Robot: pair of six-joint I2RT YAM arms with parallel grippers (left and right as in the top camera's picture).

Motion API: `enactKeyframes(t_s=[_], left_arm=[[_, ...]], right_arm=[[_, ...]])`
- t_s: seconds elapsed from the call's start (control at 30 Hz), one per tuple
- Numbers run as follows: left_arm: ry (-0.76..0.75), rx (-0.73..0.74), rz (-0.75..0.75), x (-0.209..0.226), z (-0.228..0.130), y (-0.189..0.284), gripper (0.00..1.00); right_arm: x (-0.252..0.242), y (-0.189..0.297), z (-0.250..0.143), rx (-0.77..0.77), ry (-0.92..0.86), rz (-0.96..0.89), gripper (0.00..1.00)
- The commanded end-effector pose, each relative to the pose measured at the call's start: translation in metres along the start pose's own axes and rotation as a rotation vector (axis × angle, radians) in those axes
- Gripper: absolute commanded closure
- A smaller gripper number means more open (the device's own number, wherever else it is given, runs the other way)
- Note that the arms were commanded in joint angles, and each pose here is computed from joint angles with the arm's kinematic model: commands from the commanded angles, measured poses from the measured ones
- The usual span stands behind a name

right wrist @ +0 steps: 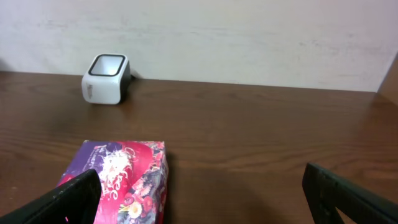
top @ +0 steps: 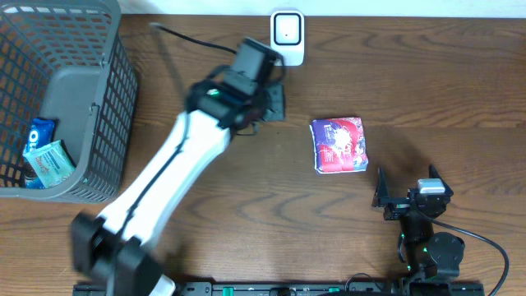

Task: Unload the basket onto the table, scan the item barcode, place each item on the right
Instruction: 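Carry the Kleenex pack to the scanner and set it down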

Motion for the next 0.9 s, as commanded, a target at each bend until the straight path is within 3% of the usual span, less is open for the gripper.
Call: enactKeyframes(t_s=[0.0,0.3,0.47,0.87], left_arm=[[0.017,0.102,0.034,-0.004,-0.020,-0.039,0.93],[0.144,0.288,0.150,-0.006,-0.074,-0.114,0.93],[0.172,0.359,0.091,-0.027,-0.095,-0.127,0.93],[0.132,0.256,-0.051,-0.068,-0.086,-0.137,0.93]], right_arm=[[0.002,0.000,0.000,-0.002,0.013,0.010,0.01],[0.002,0.000,0.000,-0.002,0.013,0.010,0.01],[0.002,0.000,0.000,-0.002,0.013,0.010,0.01],[0.002,0.000,0.000,-0.002,0.013,0.010,0.01]])
Point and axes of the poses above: each gripper's point midway between its finger pads, its own y axis back along the fingers, its own x axis along the line the jaws close on, z = x × y, the point moved 4 cm from there along y, back along the fingers
